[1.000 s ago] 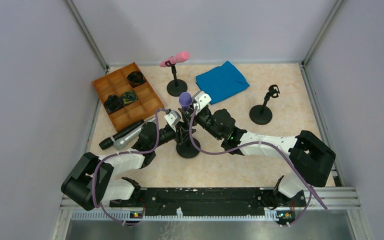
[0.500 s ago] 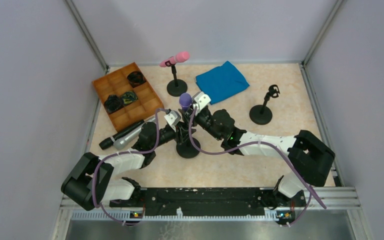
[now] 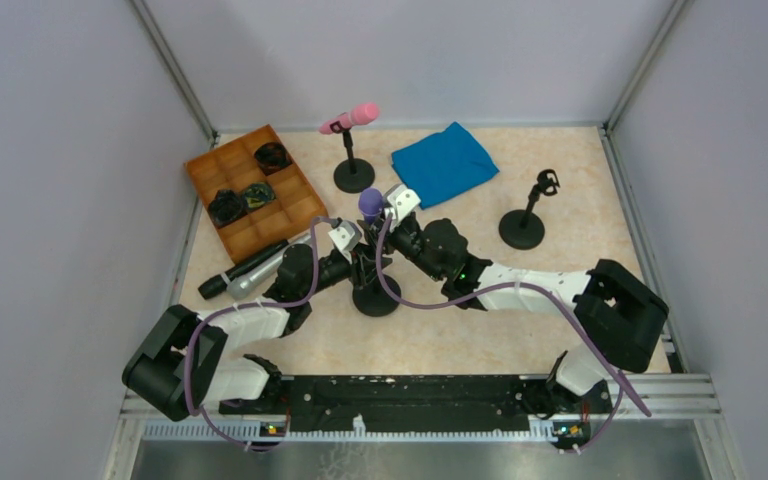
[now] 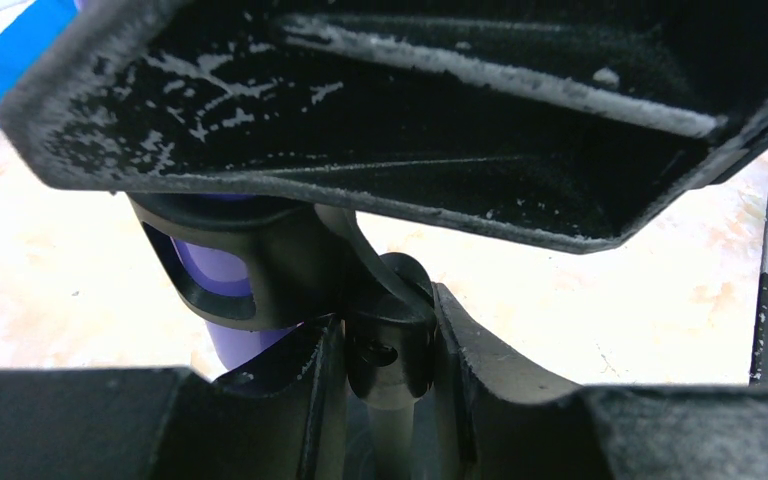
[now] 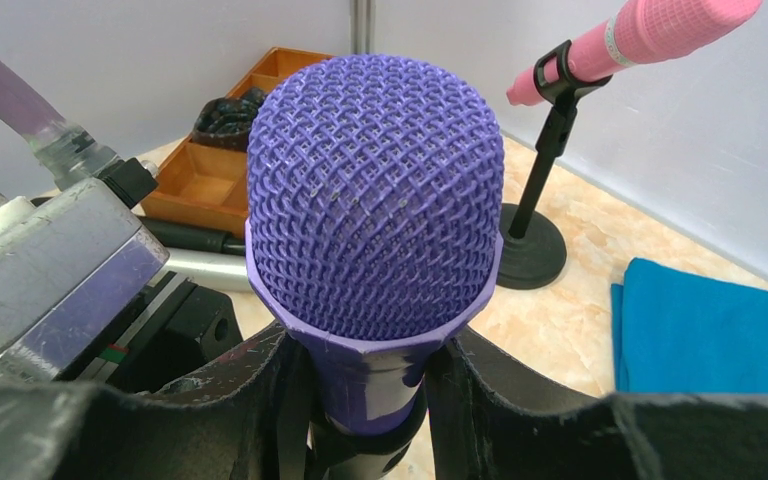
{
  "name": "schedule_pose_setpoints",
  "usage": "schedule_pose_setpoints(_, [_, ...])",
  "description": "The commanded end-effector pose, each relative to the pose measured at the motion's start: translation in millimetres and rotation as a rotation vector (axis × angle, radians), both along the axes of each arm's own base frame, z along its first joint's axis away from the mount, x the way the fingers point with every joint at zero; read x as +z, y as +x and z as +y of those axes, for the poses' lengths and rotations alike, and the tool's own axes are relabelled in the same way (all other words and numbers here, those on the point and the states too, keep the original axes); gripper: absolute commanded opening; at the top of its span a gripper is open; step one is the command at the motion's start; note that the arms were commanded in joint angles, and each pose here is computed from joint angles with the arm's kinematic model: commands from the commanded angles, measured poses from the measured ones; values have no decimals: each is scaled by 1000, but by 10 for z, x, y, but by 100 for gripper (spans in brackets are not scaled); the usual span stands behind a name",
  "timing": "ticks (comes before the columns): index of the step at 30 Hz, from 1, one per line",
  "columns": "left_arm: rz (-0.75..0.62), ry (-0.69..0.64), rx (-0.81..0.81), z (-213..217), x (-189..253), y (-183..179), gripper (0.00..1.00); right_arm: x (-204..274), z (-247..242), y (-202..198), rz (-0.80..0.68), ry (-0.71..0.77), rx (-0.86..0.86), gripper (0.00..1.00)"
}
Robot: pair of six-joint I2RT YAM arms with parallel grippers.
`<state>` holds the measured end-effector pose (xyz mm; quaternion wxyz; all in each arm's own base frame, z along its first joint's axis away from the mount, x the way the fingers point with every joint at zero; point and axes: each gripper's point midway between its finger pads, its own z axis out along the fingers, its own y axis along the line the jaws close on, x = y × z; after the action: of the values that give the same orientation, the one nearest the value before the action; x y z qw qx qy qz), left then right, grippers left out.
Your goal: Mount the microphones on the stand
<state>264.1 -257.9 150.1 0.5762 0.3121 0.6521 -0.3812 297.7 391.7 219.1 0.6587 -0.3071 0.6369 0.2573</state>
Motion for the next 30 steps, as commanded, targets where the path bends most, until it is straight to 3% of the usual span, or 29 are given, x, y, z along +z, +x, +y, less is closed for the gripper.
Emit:
schedule_pose_setpoints(1, [-185,-57,12,-76,505,151,0,-2399,-840,-972,524,-713,154,0])
schedule_pose_setpoints(30, [-169,-56,20,-74,468,164,0,-2413,-875,-990,532,-720,150,0])
